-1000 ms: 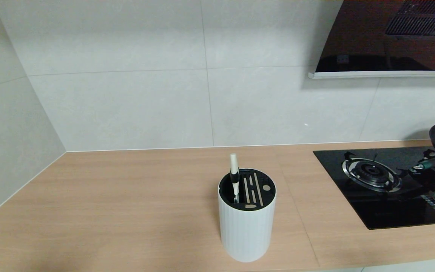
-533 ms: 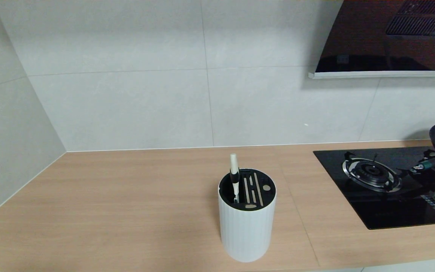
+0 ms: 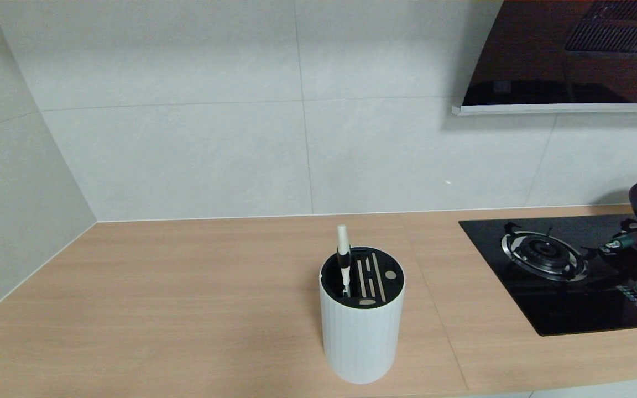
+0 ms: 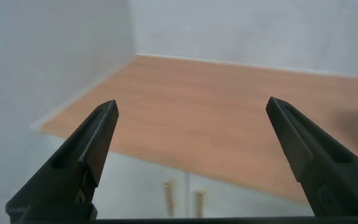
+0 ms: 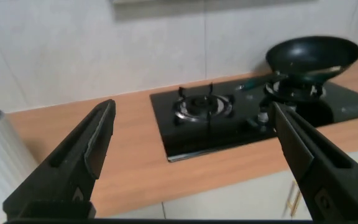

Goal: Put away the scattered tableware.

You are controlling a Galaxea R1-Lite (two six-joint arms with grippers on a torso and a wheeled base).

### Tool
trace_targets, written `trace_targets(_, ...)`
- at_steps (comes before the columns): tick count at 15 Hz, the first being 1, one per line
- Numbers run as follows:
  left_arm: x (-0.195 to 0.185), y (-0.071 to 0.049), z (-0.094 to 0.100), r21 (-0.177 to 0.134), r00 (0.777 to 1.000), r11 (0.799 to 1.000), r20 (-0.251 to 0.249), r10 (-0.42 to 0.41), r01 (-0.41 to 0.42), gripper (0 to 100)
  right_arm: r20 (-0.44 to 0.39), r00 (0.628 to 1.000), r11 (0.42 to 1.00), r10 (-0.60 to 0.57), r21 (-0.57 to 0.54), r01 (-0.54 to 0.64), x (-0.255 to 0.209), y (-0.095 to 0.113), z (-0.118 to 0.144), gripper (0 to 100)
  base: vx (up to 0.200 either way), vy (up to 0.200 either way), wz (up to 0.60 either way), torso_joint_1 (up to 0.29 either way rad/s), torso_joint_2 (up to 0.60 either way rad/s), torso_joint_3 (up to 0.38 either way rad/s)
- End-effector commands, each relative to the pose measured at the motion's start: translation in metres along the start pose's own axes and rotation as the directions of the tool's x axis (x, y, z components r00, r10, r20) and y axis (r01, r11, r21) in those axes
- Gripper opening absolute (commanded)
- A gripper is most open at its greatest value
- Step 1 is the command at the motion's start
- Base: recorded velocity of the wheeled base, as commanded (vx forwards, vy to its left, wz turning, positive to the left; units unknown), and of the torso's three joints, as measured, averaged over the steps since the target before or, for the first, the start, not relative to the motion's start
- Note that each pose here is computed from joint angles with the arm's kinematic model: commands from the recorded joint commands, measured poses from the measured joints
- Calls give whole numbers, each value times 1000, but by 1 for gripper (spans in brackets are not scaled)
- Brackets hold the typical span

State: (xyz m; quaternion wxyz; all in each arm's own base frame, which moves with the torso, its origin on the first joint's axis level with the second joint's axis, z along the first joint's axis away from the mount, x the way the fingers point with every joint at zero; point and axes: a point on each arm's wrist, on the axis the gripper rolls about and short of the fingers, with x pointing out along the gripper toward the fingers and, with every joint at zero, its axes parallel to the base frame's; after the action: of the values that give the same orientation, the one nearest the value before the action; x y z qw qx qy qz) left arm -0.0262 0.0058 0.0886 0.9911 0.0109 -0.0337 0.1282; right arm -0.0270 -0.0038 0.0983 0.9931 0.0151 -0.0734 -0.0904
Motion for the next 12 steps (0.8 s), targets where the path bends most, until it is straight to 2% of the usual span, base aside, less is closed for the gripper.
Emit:
trace_targets(1,2,-3,-9,-14,996,996,-25,-87,86,100,-94,994,998,56,-18,-58,1,1,-18,100,0,0,0,0,0,0)
trace_targets(2,2,-4,-9,-17,990,990,-25,-138,138,100,-115,991,998,63,-23,-66,1,1,-19,100,0,0,0,0,0,0)
trace_targets(4,1,-6,-13,-5,967,969,-66,-246,246,100,-101,990,995,96,-31,-99,1,2,-18,100,0,0,0,0,0,0)
trace_targets(5,1,-7,-13,2,965,967,-66,-255,256,100,-101,989,994,106,-27,-110,1,2,-18,100,0,0,0,0,0,0)
trace_targets(7,1,-7,-13,35,963,964,-67,-262,265,100,-120,985,992,122,-28,-127,1,3,-20,100,0,0,0,0,0,0)
trace_targets(8,1,-7,-13,41,962,963,-67,-264,267,100,-179,966,981,185,-25,-192,0,4,-24,100,0,0,0,0,0,0)
trace_targets(12,1,-7,-13,33,962,963,-68,-264,266,100,-152,969,980,194,-3,-196,0,4,-23,100,0,0,0,0,0,0)
